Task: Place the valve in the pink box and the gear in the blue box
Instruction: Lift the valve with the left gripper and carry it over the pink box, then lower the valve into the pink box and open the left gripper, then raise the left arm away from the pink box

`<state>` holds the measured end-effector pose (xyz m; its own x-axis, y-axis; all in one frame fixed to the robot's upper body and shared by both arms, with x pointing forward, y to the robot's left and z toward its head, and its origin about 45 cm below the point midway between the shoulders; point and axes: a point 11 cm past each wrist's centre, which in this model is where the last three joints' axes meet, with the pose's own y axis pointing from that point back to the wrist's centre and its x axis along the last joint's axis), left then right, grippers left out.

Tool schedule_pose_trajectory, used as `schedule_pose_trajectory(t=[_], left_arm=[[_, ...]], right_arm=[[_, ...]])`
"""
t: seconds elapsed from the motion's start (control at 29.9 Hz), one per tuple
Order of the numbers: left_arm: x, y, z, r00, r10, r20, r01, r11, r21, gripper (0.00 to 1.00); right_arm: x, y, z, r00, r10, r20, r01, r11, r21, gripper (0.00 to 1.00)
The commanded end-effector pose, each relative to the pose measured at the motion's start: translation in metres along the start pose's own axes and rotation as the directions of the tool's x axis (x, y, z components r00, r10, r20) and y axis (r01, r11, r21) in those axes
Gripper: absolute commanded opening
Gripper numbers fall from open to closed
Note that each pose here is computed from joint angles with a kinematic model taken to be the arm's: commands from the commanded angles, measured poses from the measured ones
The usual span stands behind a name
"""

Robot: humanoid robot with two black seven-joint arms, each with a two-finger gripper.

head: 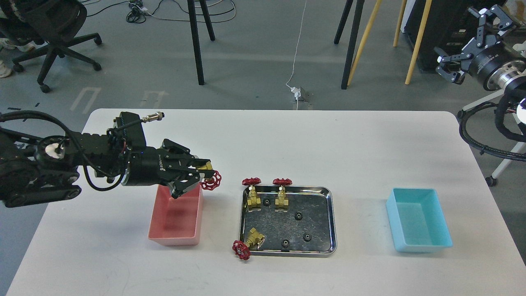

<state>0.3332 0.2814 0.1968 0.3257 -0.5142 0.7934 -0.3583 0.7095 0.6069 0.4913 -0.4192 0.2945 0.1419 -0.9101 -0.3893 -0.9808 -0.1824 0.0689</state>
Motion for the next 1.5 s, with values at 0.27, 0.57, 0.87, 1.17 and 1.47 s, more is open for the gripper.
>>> schedule_pose_trajectory(t=[0.27,0.57,0.87,1.17,1.47], left_arm=[[-0.055,0.027,0.009,0.996,-0.066,-0.061,0.067,0.998,0.016,0.17],[-0.074,0.01,0.004,0.994,-0.089,-0.063,0.091,0.996,0.025,0.18],[-0.073,0.01,0.002,0.994,-0.083,-0.07,0.085,0.996,0.034,0.48],[-0.072,0.017,-0.003,0.994,-0.074,-0.08,0.078,0.995,0.056,0.75],[0.006,0.029,-0.03,0.941,0.272,-0.2,-0.228,0.949,0.218,0.76]], right_arm=[[0.0,0.0,0.004,1.0,0.0,0.003,0.0,1.0,-0.007,1.0],[0.003,0.002,0.003,1.0,0.006,-0.001,-0.006,1.0,-0.008,1.0],[0.004,0.002,0.006,1.0,0.007,0.0,-0.007,1.0,-0.013,1.0],[0.002,0.001,0.007,1.0,0.002,-0.004,-0.003,1.0,-0.019,1.0],[-0.017,-0.008,0.005,0.973,-0.063,-0.224,0.037,0.992,-0.118,1.0]])
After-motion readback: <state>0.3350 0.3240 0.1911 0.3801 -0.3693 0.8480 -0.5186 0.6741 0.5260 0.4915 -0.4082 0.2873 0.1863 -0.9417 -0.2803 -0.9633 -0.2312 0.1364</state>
